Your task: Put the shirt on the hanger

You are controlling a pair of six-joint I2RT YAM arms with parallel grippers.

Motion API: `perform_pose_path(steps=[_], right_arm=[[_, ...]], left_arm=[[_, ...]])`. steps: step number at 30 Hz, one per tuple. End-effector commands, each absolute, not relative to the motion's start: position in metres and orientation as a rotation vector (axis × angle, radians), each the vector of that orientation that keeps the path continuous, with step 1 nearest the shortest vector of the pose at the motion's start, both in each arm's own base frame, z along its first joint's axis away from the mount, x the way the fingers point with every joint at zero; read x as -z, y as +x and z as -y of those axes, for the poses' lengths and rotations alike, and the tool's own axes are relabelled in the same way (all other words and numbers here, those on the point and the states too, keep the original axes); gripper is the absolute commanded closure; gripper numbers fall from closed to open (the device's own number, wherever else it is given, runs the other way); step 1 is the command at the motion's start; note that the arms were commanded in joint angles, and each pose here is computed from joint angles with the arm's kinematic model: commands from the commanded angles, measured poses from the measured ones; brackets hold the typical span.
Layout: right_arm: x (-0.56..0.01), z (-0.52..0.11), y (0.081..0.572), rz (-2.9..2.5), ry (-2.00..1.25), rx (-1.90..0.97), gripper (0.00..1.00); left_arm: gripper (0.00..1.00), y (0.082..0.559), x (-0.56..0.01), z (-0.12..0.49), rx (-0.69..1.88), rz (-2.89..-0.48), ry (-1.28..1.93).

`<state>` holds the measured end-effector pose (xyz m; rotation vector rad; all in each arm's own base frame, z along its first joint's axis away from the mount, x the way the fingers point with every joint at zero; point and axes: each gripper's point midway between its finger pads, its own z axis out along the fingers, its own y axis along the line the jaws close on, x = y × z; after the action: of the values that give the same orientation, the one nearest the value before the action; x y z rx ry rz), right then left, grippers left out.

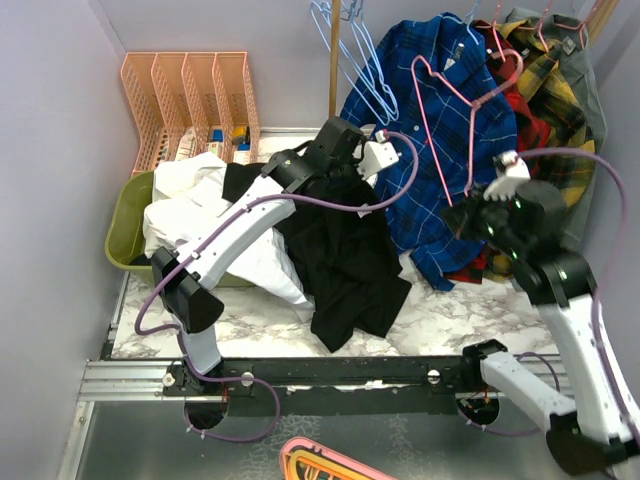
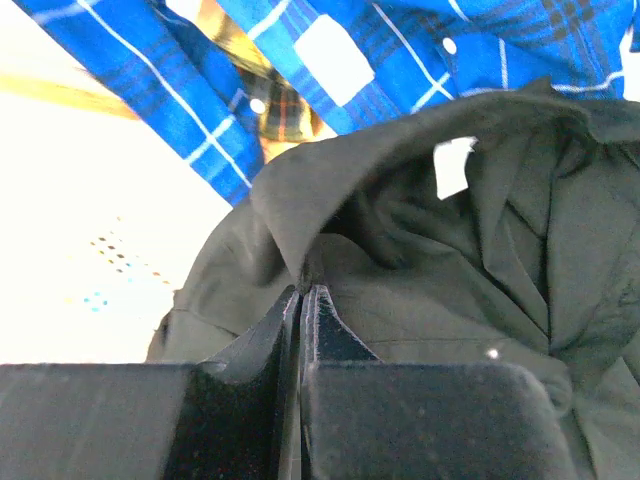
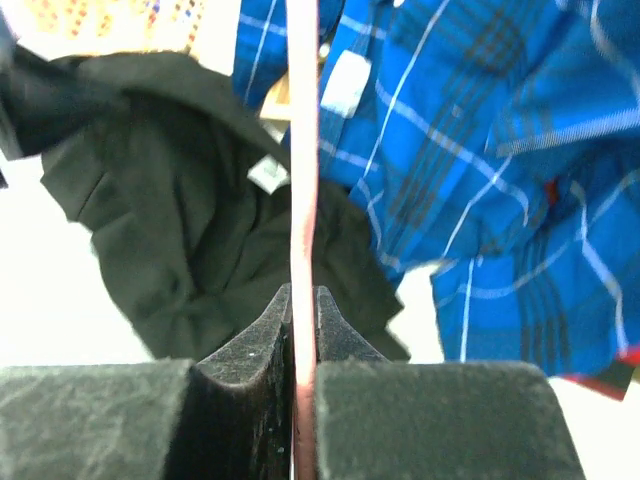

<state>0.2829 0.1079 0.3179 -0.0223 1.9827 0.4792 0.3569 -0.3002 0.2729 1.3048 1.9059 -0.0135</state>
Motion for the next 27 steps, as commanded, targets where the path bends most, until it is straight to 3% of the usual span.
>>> perform_pose_path(steps=[1, 6, 13, 22, 27], right_arm=[[-0.287, -0.113, 0.191, -2.154, 0.048, -0.678, 0.99], [-0.277, -0.114, 0.121, -2.277, 0.060, -0.797, 0.99], [-0.293, -0.127, 0.060, -2.316, -0.013, -1.007, 0.99], [-0.302, -0.140, 0.038, -2.298, -0.060, -1.168, 0.99], [-0.286, -0.140, 0.044, -2.348, -0.067, -1.153, 0.99]], left_arm=[[1.00, 0.366, -0.314, 0.295, -0.061, -1.781, 1.300], [1.00, 0.377, -0.317, 0.304, -0.057, -1.783, 1.260], [1.00, 0.385, -0.316, 0.306, -0.079, -1.803, 1.213], [1.00, 0.400, -0.305, 0.294, -0.209, -1.818, 1.179], [1.00, 0.399, -0.308, 0.302, -0.158, -1.812, 1.187]])
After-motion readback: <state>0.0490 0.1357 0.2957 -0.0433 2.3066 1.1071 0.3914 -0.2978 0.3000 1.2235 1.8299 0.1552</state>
